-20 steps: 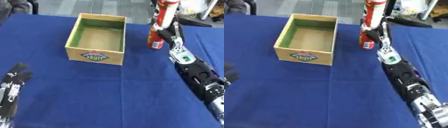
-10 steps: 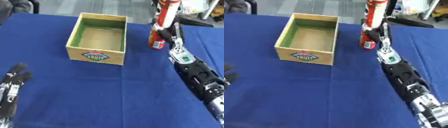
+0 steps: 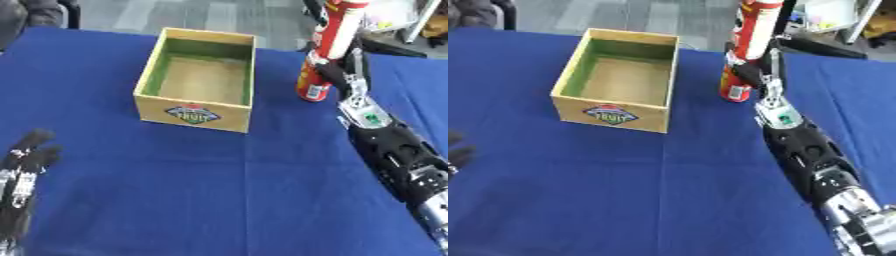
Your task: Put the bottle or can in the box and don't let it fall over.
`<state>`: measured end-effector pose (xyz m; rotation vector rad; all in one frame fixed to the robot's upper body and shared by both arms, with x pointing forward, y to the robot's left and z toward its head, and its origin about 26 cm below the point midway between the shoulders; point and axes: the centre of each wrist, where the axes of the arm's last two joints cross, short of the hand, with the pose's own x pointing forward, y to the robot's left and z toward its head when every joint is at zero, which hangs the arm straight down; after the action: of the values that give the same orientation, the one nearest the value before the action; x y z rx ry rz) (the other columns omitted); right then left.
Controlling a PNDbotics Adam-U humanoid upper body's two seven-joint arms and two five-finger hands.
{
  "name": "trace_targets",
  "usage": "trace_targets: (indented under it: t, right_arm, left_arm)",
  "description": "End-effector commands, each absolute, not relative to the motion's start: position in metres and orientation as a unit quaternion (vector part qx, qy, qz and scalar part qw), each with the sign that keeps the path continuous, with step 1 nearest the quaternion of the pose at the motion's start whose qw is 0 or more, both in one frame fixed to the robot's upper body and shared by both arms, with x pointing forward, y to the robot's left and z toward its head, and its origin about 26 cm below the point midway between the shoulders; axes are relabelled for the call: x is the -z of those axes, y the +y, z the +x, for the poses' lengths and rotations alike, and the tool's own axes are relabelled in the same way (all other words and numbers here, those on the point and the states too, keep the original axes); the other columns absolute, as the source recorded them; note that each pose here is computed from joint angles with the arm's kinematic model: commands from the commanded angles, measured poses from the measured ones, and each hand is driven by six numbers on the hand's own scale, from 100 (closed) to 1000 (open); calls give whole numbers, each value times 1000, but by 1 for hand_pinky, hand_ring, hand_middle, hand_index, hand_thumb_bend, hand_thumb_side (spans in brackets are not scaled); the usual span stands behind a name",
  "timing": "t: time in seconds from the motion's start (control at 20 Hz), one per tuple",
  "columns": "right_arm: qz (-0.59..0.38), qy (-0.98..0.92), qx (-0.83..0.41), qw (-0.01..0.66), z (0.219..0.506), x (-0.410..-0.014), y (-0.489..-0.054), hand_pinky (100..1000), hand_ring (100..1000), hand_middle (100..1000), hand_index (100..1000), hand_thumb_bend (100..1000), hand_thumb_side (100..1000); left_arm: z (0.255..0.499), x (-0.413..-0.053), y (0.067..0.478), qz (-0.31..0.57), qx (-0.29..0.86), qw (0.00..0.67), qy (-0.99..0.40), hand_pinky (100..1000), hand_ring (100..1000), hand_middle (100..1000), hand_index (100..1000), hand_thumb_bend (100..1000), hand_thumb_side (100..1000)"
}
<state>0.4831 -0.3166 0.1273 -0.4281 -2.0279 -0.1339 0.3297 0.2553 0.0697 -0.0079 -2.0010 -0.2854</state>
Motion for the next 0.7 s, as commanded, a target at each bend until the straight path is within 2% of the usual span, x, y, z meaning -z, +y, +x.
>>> trace_targets:
  t: [0.05,0.2,0.3,0.45,0.7]
  right_arm:
    - [-188,-845,73,495,484,-140,-326,500,420,353,473,100,100]
    - [-189,-848,84,487,484,-141,-326,404,339,271,370,100,100]
    - [-187,-852,85,482,483,-143,-325,372,317,235,315,100,100]
    - [-182,-859,67,474,482,-149,-323,369,311,214,279,100,100]
    - [-166,-874,33,455,482,-166,-315,367,308,205,272,100,100]
  left_arm:
    - [331,-81,254,-4,125,514,-849,862,822,845,946,441,756]
    - [331,-81,255,-3,125,515,-848,862,822,845,946,440,756]
    - [331,-81,255,-3,125,515,-848,862,822,845,946,439,756]
    - [331,-81,255,-3,124,515,-848,862,822,845,946,440,756]
    - [331,-80,256,-2,123,517,-847,863,822,844,946,440,756]
